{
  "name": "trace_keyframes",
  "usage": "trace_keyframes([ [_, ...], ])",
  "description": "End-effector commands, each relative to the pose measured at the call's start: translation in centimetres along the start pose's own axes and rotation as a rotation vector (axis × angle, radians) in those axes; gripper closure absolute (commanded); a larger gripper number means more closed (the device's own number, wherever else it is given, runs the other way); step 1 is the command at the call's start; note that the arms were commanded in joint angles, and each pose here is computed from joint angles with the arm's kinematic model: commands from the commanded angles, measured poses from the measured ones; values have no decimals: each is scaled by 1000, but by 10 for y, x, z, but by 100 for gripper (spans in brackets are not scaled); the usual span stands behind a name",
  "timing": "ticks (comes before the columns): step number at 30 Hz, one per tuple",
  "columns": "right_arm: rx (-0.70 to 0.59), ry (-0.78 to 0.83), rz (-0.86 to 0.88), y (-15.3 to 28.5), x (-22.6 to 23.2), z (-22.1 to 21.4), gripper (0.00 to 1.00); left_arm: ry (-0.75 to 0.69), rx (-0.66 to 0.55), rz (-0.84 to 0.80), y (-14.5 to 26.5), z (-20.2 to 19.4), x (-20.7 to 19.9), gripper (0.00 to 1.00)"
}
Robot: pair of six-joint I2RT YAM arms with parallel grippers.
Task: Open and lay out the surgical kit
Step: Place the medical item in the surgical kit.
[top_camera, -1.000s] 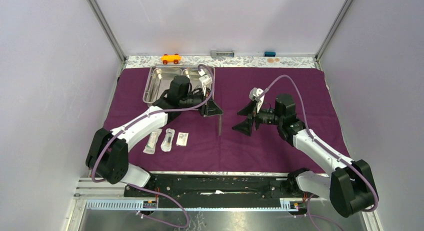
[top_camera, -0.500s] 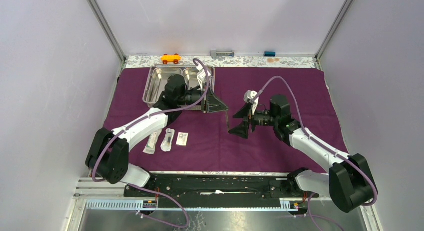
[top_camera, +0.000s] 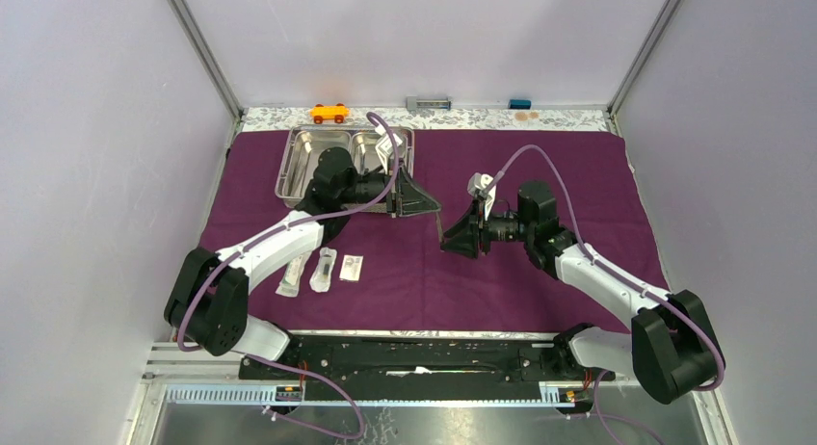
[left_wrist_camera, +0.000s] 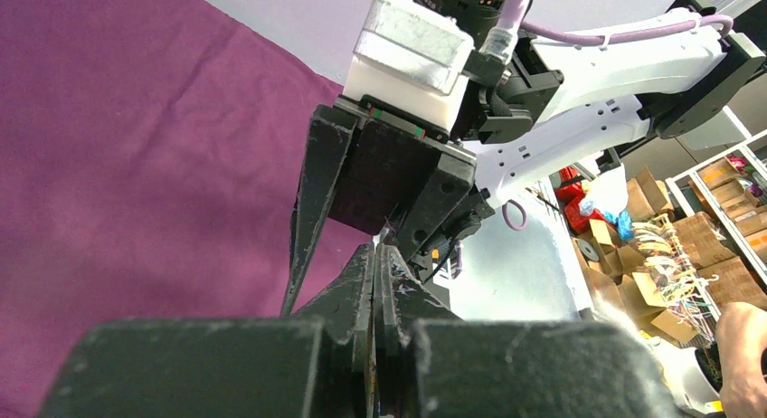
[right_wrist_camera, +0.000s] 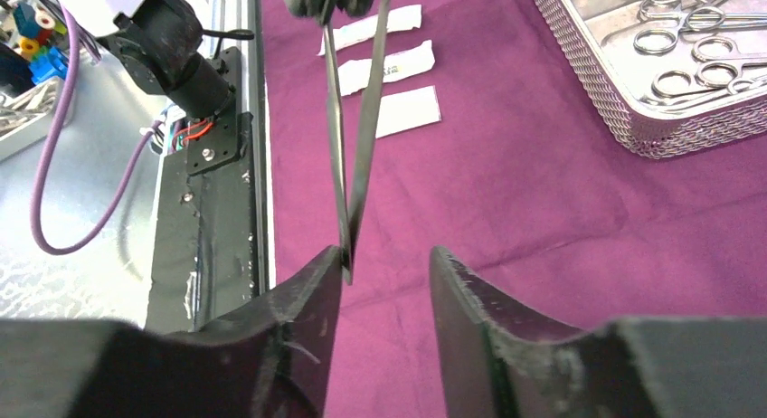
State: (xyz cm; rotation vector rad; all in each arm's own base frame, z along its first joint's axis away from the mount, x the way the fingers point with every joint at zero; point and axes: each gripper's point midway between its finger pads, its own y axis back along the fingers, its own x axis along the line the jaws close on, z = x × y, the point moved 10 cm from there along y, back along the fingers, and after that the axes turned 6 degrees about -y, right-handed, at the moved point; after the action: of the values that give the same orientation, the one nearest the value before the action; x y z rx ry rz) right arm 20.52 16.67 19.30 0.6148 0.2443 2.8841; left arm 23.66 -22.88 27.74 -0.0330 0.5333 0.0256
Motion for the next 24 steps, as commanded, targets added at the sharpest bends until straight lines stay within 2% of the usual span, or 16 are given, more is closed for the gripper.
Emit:
trace_keyframes([
  [1, -56, 59, 30, -3, 5, 26, 58, -104, -58, -25, 6, 13, -12, 100],
  [4, -69, 41, 24, -3, 6, 30, 68, -105, -68, -2, 8, 12, -9, 100],
  [7, -82, 34, 17, -4, 6, 32, 91, -104, -81, 23, 11, 12, -5, 100],
  [8, -85, 32, 16, -3, 7, 31, 96, -107, -85, 25, 12, 12, -5, 100],
  [11, -87, 29, 17, -4, 6, 30, 97, -113, -93, 21, 13, 14, -5, 100],
  [13, -88, 30, 18, -4, 7, 30, 89, -118, -93, 15, 13, 14, -6, 100],
  [16, -89, 41, 23, -3, 8, 29, 57, -131, -91, 1, 14, 14, -7, 100],
  [17, -90, 44, 30, -2, 9, 29, 50, -134, -90, -4, 14, 13, -8, 100],
  [20, -86, 58, 56, -1, 12, 29, 40, -147, -85, -17, 15, 12, -9, 100],
  [24, -69, 52, 100, -2, 13, 26, 34, -157, -89, -44, 15, 13, -12, 100],
])
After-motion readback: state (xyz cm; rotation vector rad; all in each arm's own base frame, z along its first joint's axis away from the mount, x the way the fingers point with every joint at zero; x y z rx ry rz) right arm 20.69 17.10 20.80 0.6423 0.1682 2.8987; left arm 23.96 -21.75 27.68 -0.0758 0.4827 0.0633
